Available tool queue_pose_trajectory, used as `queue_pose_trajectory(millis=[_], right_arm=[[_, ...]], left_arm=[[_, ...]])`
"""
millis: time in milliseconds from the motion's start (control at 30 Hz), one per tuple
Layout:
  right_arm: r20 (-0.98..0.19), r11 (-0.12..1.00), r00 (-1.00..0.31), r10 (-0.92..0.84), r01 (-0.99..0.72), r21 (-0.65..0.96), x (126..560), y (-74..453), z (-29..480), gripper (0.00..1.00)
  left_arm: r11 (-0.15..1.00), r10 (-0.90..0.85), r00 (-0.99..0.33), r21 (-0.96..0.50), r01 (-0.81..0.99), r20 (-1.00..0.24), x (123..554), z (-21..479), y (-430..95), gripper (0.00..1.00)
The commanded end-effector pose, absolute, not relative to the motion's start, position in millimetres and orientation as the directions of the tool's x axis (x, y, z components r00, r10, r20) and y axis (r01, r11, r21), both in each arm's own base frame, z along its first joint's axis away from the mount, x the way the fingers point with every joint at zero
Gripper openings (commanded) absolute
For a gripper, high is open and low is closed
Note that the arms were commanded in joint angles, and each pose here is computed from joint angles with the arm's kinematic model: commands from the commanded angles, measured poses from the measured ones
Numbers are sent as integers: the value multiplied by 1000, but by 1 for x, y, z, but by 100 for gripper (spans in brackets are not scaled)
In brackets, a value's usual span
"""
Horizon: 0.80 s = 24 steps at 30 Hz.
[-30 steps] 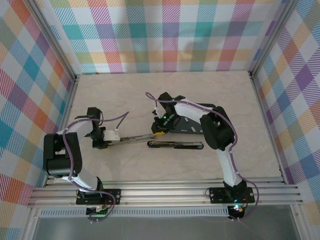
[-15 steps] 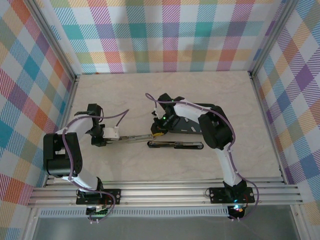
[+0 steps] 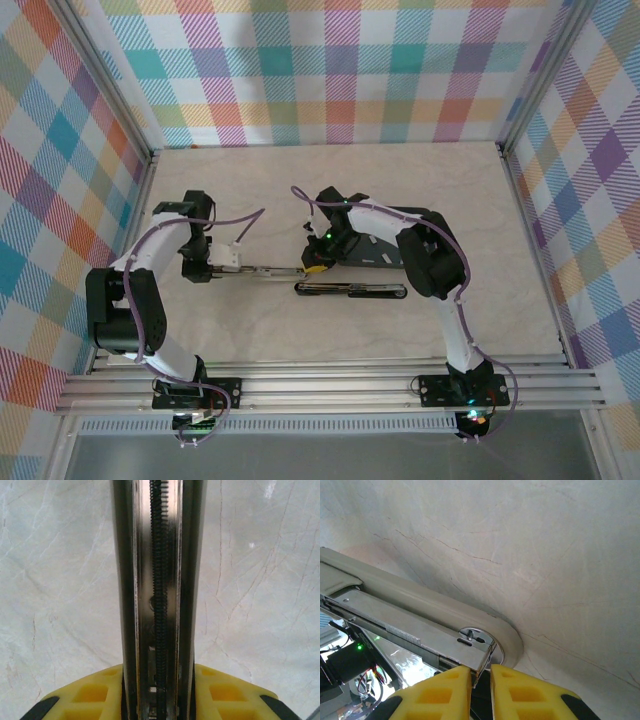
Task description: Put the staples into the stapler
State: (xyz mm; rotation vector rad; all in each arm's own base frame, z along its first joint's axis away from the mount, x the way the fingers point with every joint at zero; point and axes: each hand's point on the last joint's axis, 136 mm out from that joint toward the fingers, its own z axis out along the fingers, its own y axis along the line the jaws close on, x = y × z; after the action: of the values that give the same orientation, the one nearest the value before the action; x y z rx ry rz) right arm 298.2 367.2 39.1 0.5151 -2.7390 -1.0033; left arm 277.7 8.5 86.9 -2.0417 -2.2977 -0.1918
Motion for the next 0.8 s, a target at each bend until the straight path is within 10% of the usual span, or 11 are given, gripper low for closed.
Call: queue_pose_trajectory(millis=[0, 767], right_arm=[[67, 744, -923, -379, -261, 615, 293, 365, 30, 19], [23, 709, -921, -389, -284, 645, 293, 372, 46, 19]], left_arm=[[117, 982, -118, 16, 993, 146, 266, 97, 4, 27], [157, 934, -119, -87, 984, 337, 255, 94, 13, 26]])
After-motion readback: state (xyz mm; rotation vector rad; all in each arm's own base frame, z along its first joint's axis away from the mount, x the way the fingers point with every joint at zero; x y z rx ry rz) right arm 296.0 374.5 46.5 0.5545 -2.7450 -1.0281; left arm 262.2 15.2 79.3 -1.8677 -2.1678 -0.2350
